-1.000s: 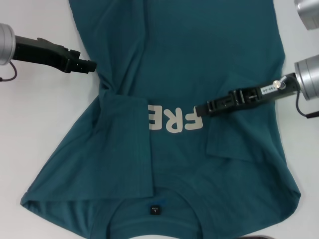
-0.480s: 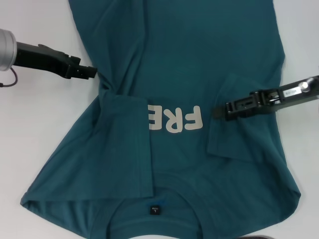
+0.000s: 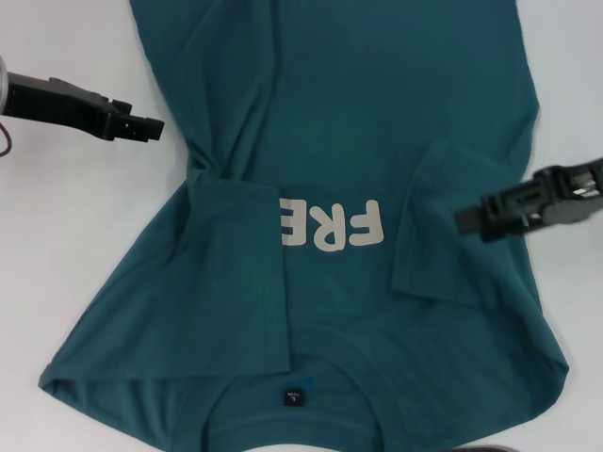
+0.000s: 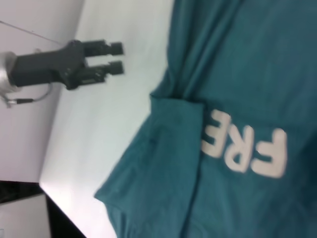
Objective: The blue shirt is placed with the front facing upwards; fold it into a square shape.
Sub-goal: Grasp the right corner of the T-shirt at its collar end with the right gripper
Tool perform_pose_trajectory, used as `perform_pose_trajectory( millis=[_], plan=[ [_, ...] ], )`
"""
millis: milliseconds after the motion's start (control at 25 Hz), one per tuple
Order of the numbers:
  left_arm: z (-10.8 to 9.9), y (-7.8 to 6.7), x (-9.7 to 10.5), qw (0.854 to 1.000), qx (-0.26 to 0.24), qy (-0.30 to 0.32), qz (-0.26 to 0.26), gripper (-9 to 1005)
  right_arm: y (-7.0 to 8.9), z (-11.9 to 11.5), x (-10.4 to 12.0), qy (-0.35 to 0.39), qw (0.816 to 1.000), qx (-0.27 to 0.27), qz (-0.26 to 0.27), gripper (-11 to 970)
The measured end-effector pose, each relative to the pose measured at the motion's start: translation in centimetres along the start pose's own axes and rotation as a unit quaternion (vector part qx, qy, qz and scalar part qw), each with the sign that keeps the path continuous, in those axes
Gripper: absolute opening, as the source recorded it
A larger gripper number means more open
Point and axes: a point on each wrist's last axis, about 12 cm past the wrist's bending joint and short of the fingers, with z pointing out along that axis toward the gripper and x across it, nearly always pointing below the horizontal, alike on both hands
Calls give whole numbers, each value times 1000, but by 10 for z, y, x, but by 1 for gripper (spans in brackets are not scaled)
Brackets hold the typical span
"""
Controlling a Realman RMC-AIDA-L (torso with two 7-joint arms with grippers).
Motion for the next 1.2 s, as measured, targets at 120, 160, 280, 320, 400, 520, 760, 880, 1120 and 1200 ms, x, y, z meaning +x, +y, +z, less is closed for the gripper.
perform_pose_trajectory(
  millis=[120,160,280,320,400,520,760,880,1120,1200],
  plan=[
    [0,1,-2,1000,-7,-2,4,585,1,-5,8,4,1000,22,20,689],
    [0,2,-3,1000,-9,-3,6,585,1,-6,11,5,999,26,26,687],
    [0,4,-8,1000,-15,-5,11,585,-5,-3,19,12,998,37,45,682],
    [0,4,-10,1000,-16,-7,13,584,-8,-1,23,16,998,42,52,680],
    [1,4,-12,1000,-17,-8,15,583,-13,1,31,20,996,51,67,677],
    [1,3,-17,1000,-17,-9,20,583,-18,-1,38,17,995,57,77,672],
    [2,3,-23,999,-18,-13,27,585,-21,-18,43,-16,994,73,83,661],
    [3,2,-23,999,-17,-14,27,584,-22,-21,45,-17,993,76,87,656],
    [4,1,-25,999,-17,-14,27,583,-30,-19,53,2,990,98,105,646],
    [5,1,-26,999,-17,-15,28,583,-31,-19,56,6,989,100,109,643]
  ],
)
